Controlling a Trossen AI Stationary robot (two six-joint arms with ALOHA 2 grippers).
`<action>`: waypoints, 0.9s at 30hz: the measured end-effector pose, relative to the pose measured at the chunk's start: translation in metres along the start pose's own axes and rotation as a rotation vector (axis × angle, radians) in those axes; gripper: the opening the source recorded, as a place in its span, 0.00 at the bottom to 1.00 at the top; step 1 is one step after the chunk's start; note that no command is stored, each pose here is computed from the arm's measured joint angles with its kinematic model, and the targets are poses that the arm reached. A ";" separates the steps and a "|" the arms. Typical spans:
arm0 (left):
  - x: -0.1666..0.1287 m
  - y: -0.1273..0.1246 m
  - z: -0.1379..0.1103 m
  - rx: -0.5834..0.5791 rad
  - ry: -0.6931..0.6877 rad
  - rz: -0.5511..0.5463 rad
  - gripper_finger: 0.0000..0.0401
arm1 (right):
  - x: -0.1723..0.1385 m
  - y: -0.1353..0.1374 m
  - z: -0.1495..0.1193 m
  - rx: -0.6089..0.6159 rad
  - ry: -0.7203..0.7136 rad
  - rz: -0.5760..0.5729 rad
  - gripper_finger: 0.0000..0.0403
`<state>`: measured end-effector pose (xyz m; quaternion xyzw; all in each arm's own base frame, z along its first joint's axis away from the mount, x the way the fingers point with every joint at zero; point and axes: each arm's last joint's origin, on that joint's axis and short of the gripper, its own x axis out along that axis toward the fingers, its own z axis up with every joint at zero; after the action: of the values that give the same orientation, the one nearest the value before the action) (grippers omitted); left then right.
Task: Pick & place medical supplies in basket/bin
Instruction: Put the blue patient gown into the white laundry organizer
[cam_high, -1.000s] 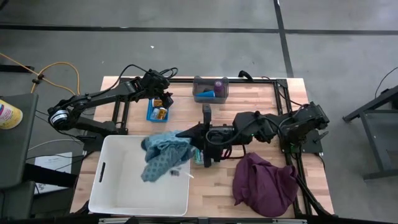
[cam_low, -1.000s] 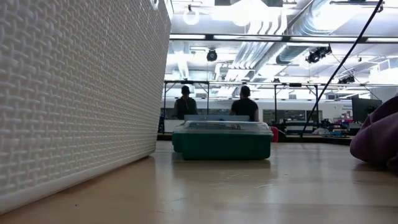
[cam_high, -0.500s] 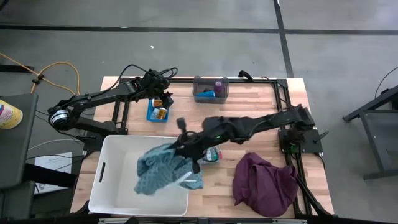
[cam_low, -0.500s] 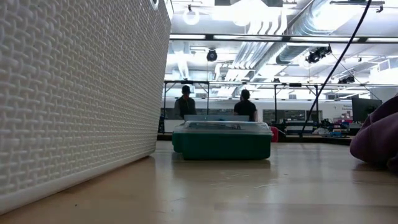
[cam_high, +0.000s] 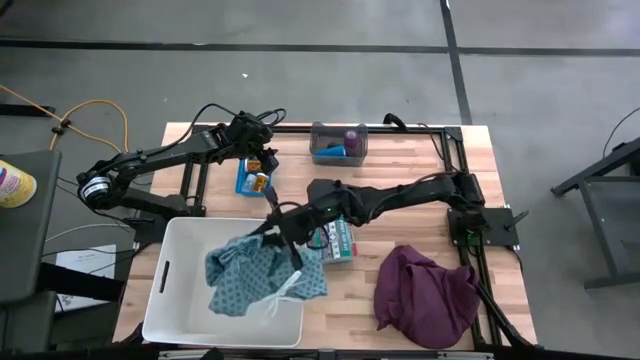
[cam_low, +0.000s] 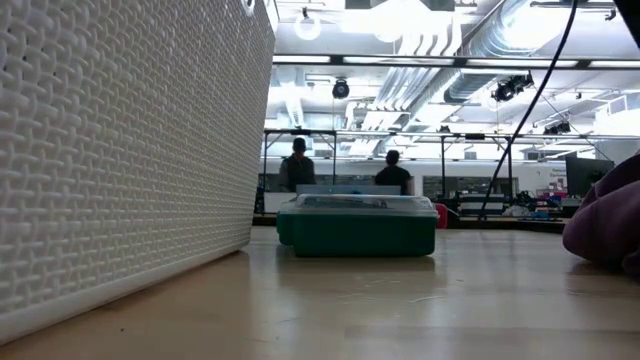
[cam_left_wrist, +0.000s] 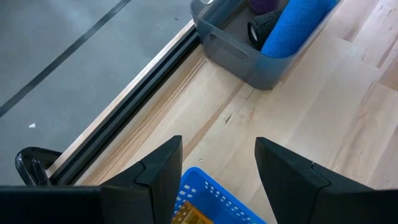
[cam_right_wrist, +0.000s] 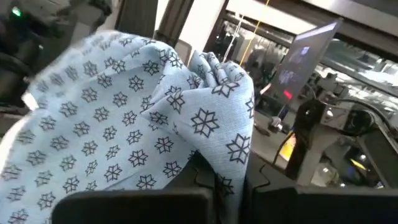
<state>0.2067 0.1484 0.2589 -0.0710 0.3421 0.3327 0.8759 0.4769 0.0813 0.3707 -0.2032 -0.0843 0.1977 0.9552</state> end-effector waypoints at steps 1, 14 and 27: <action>0.000 0.000 0.000 0.000 0.000 0.000 0.48 | 0.000 -0.002 -0.001 -0.005 -0.016 -0.004 0.01; 0.000 0.000 0.001 -0.001 -0.011 0.000 0.48 | -0.003 -0.024 0.006 -0.043 -0.207 -0.114 0.01; 0.000 0.000 0.002 -0.002 -0.018 0.001 0.48 | -0.003 -0.004 -0.039 0.387 0.281 -0.056 0.02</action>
<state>0.2076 0.1490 0.2602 -0.0689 0.3340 0.3339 0.8788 0.4849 0.0634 0.3370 -0.0394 0.0832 0.1537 0.9838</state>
